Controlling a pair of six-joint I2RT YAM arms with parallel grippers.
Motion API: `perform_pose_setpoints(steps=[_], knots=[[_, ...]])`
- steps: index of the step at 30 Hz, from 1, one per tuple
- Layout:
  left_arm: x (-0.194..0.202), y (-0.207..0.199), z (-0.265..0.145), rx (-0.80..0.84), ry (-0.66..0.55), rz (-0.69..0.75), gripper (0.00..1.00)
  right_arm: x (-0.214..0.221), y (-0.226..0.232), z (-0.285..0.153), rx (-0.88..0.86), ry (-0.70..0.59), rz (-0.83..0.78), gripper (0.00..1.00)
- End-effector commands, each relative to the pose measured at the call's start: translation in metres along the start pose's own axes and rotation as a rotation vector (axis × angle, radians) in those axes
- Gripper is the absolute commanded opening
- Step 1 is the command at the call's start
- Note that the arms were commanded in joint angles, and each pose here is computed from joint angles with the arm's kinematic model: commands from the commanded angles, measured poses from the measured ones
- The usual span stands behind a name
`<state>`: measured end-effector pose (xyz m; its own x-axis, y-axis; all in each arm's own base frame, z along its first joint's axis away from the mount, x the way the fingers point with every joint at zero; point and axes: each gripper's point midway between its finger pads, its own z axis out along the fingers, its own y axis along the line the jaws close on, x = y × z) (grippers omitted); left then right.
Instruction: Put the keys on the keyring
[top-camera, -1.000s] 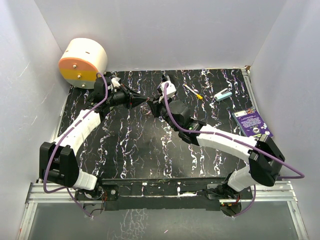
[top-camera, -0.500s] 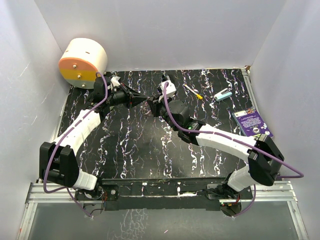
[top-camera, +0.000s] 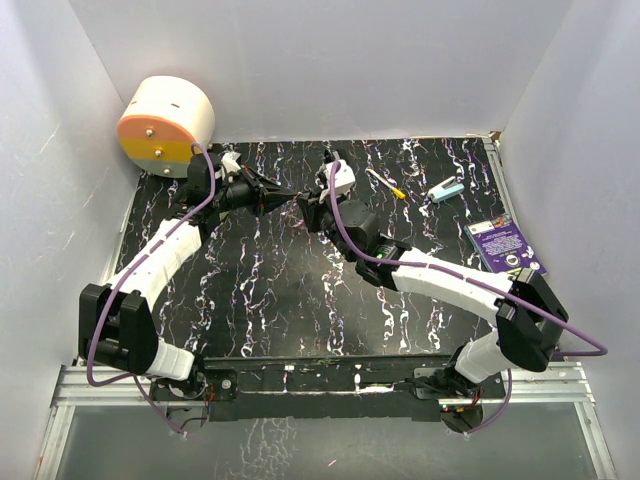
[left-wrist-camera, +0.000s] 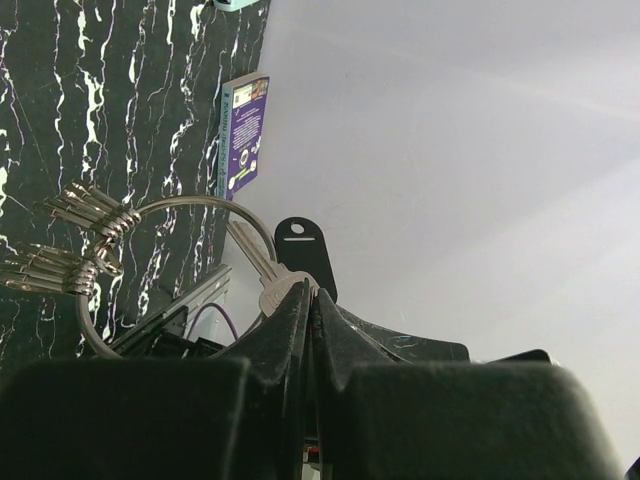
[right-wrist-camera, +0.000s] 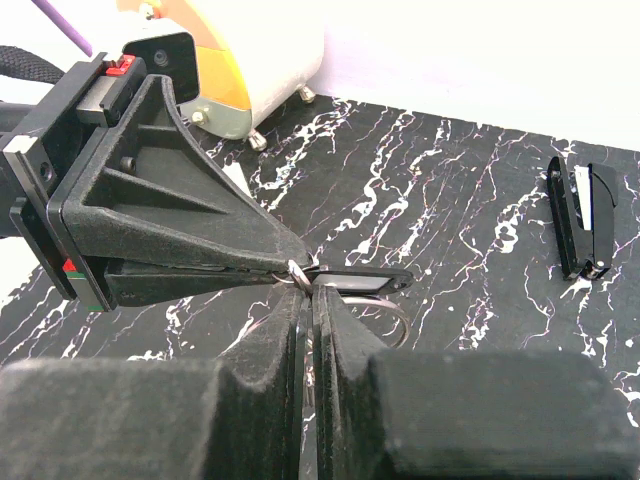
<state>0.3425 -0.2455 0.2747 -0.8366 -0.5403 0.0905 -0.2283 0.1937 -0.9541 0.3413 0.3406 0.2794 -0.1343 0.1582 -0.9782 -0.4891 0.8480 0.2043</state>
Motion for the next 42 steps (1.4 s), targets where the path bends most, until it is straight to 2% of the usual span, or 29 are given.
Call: perform_pose_setpoints(steps=[1,42], knots=[[0.015,-0.020,-0.011,0.059,0.027,0.051,0.00,-0.062,0.009,0.001,-0.009,-0.157,0.079,0.08],[0.022,-0.031,-0.011,0.110,0.048,0.105,0.00,-0.046,0.014,0.018,-0.005,-0.101,0.097,0.08]])
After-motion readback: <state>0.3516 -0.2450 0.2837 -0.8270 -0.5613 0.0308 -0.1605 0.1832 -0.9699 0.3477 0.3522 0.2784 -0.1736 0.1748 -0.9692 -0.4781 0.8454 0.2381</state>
